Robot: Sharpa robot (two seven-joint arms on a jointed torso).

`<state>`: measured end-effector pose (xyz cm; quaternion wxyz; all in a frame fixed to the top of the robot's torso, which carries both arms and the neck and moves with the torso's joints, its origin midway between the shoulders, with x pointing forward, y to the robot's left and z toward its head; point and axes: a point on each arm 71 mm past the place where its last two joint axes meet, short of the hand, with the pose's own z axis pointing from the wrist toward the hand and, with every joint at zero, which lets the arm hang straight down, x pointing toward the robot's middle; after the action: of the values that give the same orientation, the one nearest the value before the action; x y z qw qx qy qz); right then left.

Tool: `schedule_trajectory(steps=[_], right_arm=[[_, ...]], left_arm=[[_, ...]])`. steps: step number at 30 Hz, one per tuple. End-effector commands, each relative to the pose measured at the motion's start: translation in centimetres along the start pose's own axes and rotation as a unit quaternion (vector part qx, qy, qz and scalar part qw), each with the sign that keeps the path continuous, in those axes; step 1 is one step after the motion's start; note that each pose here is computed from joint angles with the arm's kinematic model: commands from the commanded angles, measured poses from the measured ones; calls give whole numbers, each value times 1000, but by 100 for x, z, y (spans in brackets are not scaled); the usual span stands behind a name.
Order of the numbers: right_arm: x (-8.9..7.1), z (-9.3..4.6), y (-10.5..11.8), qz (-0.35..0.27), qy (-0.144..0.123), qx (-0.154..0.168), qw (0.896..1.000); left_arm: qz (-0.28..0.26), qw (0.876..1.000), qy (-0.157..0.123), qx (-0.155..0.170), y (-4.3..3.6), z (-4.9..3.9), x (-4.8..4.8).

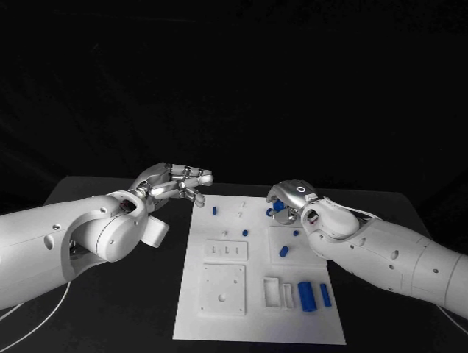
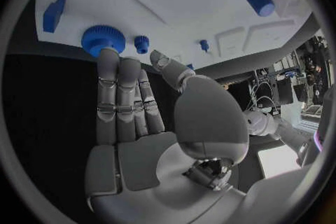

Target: Assemble the parts on the task board

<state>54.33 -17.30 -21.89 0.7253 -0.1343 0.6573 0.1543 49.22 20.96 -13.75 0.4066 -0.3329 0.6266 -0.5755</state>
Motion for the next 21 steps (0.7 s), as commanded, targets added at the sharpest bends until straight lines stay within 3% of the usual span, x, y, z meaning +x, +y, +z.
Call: schedule_trajectory(steps=[1, 21], right_arm=[[24, 7, -19, -4, 9, 9, 1000], [67, 32, 45, 0, 26, 1, 1000]], left_arm=[[3, 1000, 9, 3, -16, 18, 15], [4, 1000, 11, 2, -11, 41, 16]])
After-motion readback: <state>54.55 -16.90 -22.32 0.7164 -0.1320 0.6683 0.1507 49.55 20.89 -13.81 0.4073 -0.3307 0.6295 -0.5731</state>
